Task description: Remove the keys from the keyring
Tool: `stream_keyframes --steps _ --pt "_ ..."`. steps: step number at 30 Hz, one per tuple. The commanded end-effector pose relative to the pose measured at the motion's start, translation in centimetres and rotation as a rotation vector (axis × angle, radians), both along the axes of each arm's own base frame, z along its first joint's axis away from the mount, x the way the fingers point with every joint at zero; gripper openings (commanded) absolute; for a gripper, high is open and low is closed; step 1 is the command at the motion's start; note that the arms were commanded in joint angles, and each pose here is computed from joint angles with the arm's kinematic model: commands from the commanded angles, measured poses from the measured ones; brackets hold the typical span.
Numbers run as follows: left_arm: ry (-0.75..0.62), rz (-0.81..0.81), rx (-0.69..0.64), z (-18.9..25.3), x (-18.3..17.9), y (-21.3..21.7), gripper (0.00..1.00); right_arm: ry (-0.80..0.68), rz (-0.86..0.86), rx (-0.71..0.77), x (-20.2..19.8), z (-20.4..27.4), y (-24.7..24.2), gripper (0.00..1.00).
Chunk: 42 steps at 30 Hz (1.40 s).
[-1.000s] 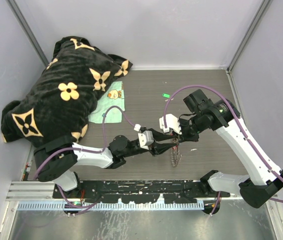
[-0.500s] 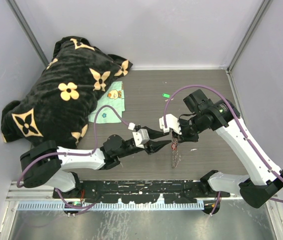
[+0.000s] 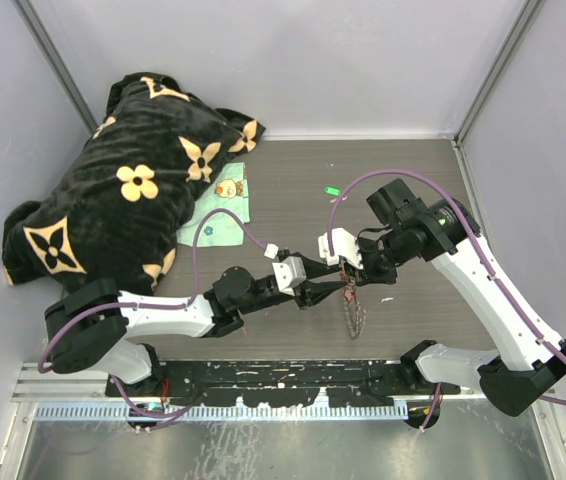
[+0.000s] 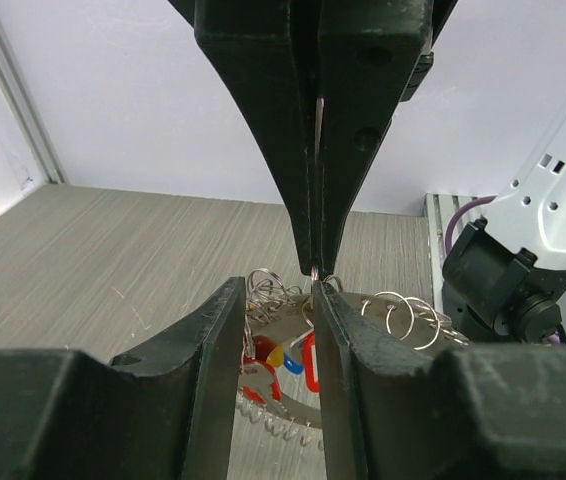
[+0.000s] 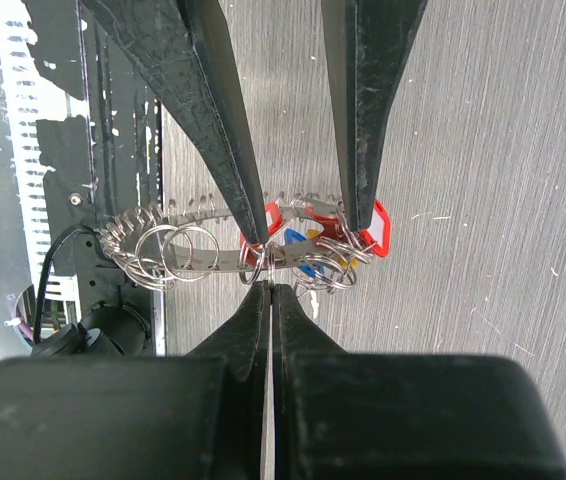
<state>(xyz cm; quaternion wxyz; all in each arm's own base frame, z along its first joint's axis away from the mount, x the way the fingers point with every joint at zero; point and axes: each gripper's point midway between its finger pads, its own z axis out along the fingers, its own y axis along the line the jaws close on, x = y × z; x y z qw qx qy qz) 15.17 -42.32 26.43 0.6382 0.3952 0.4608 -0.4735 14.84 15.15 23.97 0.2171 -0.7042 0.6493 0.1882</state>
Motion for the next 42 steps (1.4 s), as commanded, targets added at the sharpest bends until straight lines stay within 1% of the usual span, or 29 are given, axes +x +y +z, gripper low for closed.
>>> stream_keyframes --steps 1,14,25,33,42 --pt "-0.049 0.003 -0.061 2.5 0.2 -0.2 0.35 -0.035 0.014 0.061 -0.3 1.4 0.7 0.01" --pt "-0.05 -0.016 -0.049 2.6 0.0 -0.6 0.34 -0.035 0.017 0.066 -0.3 1.5 0.7 0.01" --pt "-0.047 -0.069 -0.044 2.4 -0.9 -1.3 0.34 -0.033 0.017 0.065 -0.3 1.5 0.7 0.01" --pt "-0.043 -0.052 -0.025 2.1 -0.4 -1.5 0.32 -0.034 0.016 0.068 -0.4 1.5 0.7 0.01" --pt "-0.045 -0.022 -0.054 3.1 -0.3 -0.5 0.31 -0.035 0.017 0.069 -0.4 1.5 0.7 0.01"
